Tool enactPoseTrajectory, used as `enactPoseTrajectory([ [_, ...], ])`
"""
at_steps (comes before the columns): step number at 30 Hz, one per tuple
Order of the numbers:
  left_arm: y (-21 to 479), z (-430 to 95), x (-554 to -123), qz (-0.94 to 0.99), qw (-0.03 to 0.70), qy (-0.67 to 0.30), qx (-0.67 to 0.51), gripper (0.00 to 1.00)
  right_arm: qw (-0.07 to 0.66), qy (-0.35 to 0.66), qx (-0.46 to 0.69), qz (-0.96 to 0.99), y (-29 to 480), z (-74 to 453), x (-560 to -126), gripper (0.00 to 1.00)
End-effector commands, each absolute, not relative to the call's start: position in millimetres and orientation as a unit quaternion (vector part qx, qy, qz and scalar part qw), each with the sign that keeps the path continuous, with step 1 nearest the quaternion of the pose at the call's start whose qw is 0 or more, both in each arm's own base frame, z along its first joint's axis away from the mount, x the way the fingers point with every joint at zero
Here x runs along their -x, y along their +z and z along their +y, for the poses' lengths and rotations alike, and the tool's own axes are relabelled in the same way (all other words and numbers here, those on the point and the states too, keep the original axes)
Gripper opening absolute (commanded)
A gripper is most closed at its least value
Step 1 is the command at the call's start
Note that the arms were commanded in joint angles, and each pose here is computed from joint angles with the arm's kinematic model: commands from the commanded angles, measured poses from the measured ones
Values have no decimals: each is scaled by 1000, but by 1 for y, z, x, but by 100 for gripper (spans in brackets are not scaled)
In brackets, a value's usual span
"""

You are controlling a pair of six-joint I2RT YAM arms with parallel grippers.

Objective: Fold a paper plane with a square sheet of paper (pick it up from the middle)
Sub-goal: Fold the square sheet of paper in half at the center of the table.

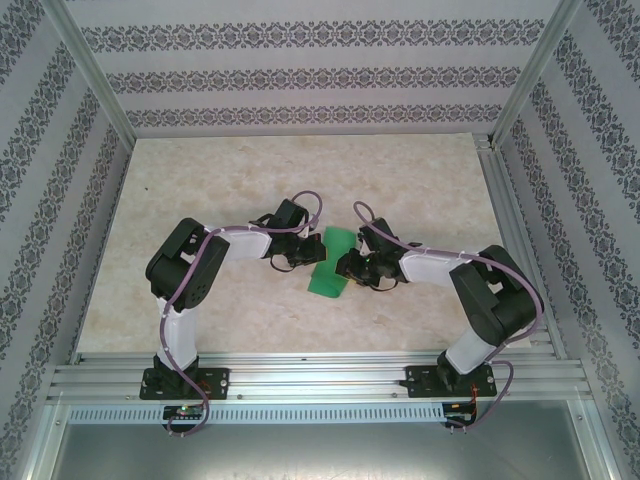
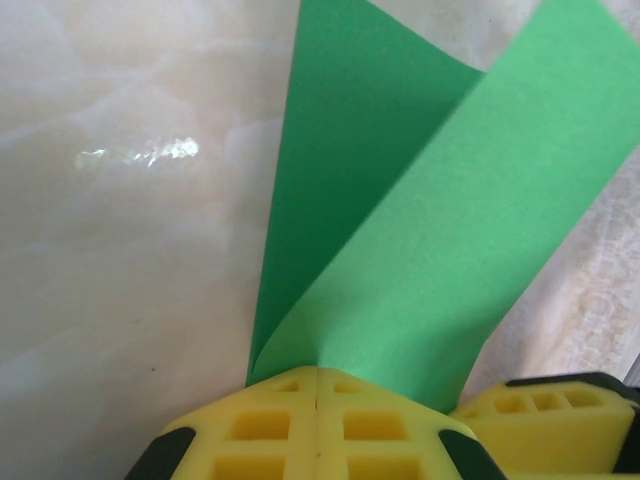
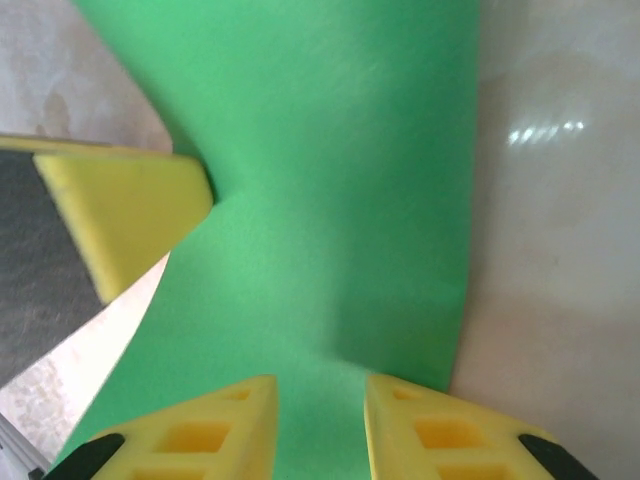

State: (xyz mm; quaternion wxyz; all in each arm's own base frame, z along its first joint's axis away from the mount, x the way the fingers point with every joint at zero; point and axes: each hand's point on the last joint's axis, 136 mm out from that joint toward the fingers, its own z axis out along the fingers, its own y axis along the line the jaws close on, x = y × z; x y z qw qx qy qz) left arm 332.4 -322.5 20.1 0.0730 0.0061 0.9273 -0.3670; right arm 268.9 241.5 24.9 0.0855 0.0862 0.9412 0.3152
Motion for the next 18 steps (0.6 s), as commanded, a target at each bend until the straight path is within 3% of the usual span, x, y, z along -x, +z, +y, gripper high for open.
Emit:
enactPoseTrajectory([
  [1,-7,-316,-318,943,47,-329,-11,4,101,333,-73,935,48,253,-268,30],
  [18,-6,-317,-317,943,47,-328,-15,4,55,284,-90,953,-3,241,-245,29],
])
